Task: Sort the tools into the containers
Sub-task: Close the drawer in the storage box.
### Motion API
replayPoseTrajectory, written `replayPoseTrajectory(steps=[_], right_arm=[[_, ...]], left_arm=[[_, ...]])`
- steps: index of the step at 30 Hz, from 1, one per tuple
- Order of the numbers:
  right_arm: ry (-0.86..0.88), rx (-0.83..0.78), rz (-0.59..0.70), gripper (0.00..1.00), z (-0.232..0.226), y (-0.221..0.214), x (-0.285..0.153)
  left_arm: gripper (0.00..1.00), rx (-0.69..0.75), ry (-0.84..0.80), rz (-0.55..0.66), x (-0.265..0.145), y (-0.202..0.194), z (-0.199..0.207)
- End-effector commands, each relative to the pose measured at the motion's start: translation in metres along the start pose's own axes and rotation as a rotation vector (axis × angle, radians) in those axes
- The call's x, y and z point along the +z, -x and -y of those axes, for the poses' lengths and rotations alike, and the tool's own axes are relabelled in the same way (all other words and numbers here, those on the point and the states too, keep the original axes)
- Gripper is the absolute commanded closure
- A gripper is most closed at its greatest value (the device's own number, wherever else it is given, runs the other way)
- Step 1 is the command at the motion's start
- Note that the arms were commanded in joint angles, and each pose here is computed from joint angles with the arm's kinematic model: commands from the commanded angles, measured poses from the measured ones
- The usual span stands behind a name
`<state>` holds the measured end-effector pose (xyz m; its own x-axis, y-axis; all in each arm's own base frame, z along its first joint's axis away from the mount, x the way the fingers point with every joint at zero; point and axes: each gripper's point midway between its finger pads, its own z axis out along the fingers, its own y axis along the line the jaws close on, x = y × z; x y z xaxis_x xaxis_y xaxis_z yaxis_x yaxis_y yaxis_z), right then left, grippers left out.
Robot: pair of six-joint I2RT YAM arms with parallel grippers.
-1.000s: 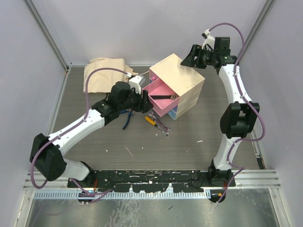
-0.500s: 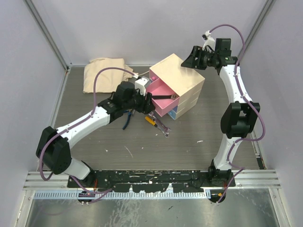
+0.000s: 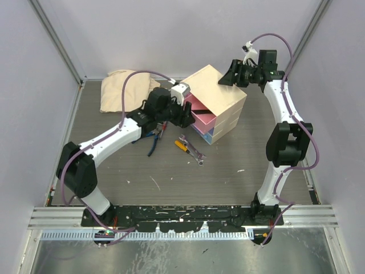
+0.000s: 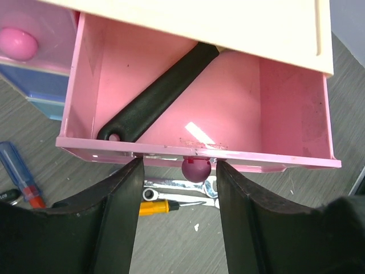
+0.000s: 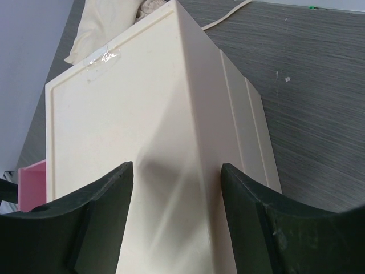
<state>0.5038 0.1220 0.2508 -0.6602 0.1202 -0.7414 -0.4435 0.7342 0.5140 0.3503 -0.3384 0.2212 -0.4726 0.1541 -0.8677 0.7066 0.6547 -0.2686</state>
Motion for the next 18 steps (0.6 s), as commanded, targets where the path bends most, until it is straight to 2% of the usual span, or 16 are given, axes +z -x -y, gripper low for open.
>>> replayPoseTrajectory(steps=[1,9,18], right_arm=[[0.105,0.011,-0.070,0.33,-0.046,-0.019,0.001],[0.110,0.008,-0.089,0.34,-0.057,-0.026,0.009],[0.109,-0.002,-0.098,0.34,-0.064,-0.032,0.009]], left_arm=[[0.45,0.041,-0.011,0.183,0.006,0.064,0.004],[0.44,0.001,-0.016,0.187,0.040,0.076,-0.002],[0.37,-0.032,-0.022,0.214,0.058,0.096,-0.002]])
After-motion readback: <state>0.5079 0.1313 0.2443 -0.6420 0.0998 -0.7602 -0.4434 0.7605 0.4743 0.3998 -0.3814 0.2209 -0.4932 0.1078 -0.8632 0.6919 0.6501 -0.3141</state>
